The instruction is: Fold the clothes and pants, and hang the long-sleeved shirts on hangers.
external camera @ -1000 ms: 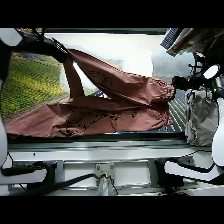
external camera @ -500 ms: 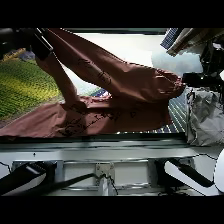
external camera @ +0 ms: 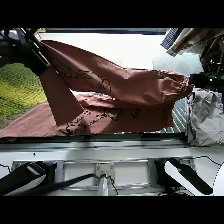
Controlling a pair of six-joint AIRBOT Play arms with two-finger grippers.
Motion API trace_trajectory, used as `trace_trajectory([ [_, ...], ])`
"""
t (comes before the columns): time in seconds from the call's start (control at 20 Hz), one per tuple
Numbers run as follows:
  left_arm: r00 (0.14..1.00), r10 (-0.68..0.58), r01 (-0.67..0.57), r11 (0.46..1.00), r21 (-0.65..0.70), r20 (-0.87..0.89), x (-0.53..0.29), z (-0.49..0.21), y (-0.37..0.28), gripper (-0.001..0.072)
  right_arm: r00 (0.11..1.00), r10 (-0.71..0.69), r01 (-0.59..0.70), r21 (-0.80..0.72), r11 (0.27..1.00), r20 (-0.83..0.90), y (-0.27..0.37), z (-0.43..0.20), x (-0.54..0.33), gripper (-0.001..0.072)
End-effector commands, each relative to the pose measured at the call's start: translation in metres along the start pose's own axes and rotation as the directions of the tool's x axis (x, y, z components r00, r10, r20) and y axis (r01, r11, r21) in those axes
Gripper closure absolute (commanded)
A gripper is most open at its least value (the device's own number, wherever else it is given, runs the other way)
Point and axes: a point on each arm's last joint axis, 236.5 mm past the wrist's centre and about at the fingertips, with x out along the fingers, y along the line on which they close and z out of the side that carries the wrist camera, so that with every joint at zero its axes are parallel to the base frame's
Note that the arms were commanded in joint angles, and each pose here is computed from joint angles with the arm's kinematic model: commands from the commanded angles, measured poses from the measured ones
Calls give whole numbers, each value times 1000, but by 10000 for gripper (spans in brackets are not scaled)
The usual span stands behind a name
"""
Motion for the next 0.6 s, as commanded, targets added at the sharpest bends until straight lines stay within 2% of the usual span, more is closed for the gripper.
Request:
trace_trajectory([
  [0.0, 995, -38, 40, 999, 25, -88, 29, -10, -13, 698, 999, -14, 14, 2, 1000, 49, -5, 15, 11, 689],
  [0.2, 972, -94, 124, 984, 131, -214, 115, -18, -43, 698, 996, -23, 21, 32, 999, 83, -14, 34, 60, 688],
  [0.3, 970, -102, 123, 988, 88, -220, 180, -21, -54, 697, 996, -15, 8, 88, 996, 85, -16, 39, 94, 684],
  [0.35, 973, -103, 112, 993, 33, -207, 213, -22, -59, 663, 995, -18, 5, 136, 991, 95, -19, 42, 111, 642],
  [0.4, 975, -114, 106, 993, -50, -191, 247, -25, -67, 449, 995, -14, -6, 194, 981, 100, -19, 43, 125, 466],
  [0.45, 975, -126, 99, 984, -147, -184, 270, -30, -74, 243, 995, 5, -28, 246, 969, 95, -16, 42, 136, 344],
  [0.5, 972, -133, 85, 968, -237, -195, 286, -36, -82, 178, 996, 33, -56, 279, 959, 84, -10, 39, 144, 343],
  [0.55, 966, -145, 80, 956, -283, -215, 294, -43, -88, 179, 995, 65, -84, 306, 948, 74, -3, 36, 147, 344],
])
